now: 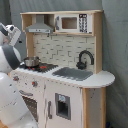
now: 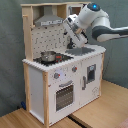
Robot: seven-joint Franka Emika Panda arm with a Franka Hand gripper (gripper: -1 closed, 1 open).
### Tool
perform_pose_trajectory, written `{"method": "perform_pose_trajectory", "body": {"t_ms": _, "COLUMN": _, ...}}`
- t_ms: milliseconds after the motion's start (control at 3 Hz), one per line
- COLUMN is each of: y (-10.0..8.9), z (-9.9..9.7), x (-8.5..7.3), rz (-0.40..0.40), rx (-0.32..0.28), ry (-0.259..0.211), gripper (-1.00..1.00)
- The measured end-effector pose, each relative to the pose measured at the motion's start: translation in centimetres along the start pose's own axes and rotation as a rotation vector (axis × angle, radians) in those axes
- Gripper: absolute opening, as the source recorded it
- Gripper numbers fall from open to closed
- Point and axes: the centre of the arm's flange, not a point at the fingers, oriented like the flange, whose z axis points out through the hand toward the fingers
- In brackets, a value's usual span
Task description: Play with the kitchen
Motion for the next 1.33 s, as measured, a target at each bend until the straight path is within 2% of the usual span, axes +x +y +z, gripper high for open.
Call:
{"method": "perform_pose_trajectory", "body": {"t_ms": 667, "y": 1.3, "z": 1.7, "x": -0.3, "rz": -0.002, "rx": 0.124, "ry": -0.105, "gripper": 1.0}}
{"method": "perform_pose_trajectory", "body": {"t_ms": 1333, "y": 2.4, "z": 4.8, "x": -1.8, "rz": 0.011, "rx": 0.22, "ry": -0.253, "gripper": 1.0}}
